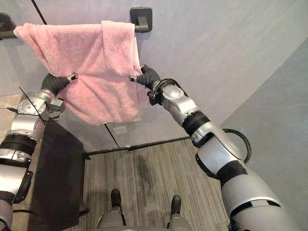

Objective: Organize washtable

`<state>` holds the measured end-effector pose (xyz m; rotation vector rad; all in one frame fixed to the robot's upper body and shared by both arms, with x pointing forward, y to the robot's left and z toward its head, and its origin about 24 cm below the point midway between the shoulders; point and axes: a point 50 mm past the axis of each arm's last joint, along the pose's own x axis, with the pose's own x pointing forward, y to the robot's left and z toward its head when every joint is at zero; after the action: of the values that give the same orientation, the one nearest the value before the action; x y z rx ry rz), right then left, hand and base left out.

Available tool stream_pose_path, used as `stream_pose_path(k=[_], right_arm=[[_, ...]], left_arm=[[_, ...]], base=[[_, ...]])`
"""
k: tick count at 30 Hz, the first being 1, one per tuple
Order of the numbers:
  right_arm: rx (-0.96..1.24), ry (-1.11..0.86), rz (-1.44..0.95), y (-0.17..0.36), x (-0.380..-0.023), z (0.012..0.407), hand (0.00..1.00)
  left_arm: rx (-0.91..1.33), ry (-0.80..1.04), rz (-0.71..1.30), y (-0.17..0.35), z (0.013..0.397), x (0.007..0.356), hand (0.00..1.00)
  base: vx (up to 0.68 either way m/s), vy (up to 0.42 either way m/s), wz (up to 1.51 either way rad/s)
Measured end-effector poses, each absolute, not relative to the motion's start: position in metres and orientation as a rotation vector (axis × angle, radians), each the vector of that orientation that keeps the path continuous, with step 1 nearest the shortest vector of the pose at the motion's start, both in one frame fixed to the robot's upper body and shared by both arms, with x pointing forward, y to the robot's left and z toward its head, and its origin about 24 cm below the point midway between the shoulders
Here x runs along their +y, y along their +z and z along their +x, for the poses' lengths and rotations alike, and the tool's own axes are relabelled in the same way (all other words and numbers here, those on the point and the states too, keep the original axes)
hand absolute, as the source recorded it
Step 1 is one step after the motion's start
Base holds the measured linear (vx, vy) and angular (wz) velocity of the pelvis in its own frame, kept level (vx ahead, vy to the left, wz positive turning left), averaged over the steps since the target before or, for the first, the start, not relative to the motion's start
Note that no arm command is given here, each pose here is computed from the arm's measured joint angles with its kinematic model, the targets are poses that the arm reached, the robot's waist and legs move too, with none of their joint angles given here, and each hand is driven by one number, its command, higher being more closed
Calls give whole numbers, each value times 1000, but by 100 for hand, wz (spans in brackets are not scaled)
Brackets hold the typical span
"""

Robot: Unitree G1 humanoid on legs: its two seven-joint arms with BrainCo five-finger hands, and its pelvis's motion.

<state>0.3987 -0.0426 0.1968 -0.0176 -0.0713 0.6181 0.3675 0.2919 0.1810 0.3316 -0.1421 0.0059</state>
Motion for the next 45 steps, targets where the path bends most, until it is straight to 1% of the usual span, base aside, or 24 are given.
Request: stream_pose_path(k=[1, 2, 7, 11, 14, 17, 20, 26, 29, 34, 36, 39, 41, 43, 45], right_arm=[[-71, 620, -16, 197, -42, 398, 100], [-70, 618, -17, 196, -42, 399, 0], [-51, 590, -17, 192, -48, 402, 0], [-45, 549, -13, 191, -62, 405, 0], [-37, 471, 5, 188, -83, 409, 0], [-16, 362, 6, 181, -120, 411, 0], [-6, 302, 20, 177, -143, 411, 0], [-35, 267, 32, 183, -162, 408, 0], [-49, 282, 31, 184, -162, 406, 0], [-80, 230, 101, 184, -178, 401, 0], [-141, 222, 137, 196, -184, 397, 0], [-319, 174, 192, 229, -197, 388, 0], [-385, 156, 213, 239, -201, 383, 0], [-498, 145, 243, 255, -200, 371, 0], [-571, 146, 256, 267, -199, 362, 0]], left_arm=[[-137, 14, 322, 180, 367, 293, 0], [-130, 26, 315, 179, 367, 296, 0], [-113, 63, 288, 177, 365, 306, 0], [-111, 76, 250, 177, 365, 309, 0], [-107, 118, 211, 177, 360, 319, 0], [-102, 181, 219, 176, 347, 338, 0], [-128, 189, 186, 178, 338, 345, 0], [-160, 147, 146, 177, 332, 340, 0], [-188, 160, 123, 181, 327, 347, 0], [-244, 196, 133, 196, 318, 358, 0], [-297, 263, 101, 207, 312, 369, 0], [-438, 467, 14, 228, 293, 396, 0], [-483, 545, -11, 235, 285, 405, 0], [-560, 693, -37, 245, 270, 419, 0], [-608, 740, -53, 253, 263, 423, 0]], base=[[0, 0, 0], [0, 0, 0], [0, 0, 0], [0, 0, 0], [0, 0, 0], [0, 0, 1], [0, 0, 1], [-9, -12, 7], [-27, -31, 6], [-12, -18, 4], [-8, -11, 2], [-5, -12, 1], [0, 0, 0], [6, -33, 3], [4, -18, 2]])
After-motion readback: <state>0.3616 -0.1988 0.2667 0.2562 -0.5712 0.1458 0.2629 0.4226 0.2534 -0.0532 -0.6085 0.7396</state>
